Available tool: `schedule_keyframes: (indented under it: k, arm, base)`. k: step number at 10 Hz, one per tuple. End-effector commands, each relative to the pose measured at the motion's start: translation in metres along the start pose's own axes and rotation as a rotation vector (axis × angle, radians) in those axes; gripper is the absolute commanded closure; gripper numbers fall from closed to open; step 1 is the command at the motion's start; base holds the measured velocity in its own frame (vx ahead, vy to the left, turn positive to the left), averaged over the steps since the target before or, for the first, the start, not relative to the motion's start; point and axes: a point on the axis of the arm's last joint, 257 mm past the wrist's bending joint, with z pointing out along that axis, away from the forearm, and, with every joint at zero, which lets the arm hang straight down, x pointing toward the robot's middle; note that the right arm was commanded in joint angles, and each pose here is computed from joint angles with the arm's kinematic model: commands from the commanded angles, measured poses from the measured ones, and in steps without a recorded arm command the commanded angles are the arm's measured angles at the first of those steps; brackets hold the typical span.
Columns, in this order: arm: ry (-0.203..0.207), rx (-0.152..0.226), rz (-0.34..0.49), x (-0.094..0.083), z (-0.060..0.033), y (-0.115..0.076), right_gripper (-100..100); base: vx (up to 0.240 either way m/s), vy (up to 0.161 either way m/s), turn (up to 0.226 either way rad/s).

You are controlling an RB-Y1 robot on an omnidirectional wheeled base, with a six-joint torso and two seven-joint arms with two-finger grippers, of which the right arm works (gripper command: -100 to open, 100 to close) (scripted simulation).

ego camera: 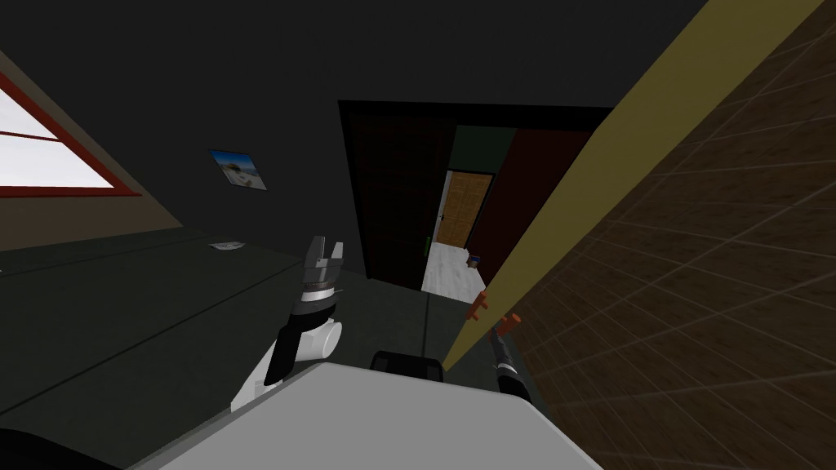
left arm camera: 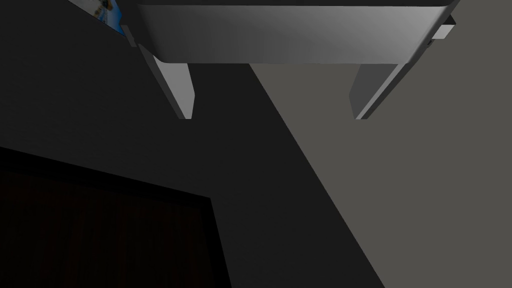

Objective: Pull the door open

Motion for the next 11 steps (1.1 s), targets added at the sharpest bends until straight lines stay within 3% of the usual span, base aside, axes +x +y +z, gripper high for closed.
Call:
schedule_keyframes:
  k: [1, 11]
  arm:
    - [0.001, -0.015, 0.034, 0.0034, 0.0043, 0.0121, 100]
    - [0.000, -0.025, 0.080, 0.0027, 0.0054, 0.0161, 100]
  base:
    - [0.013, -0.009, 0.013]
    - [-0.017, -0.017, 0.022]
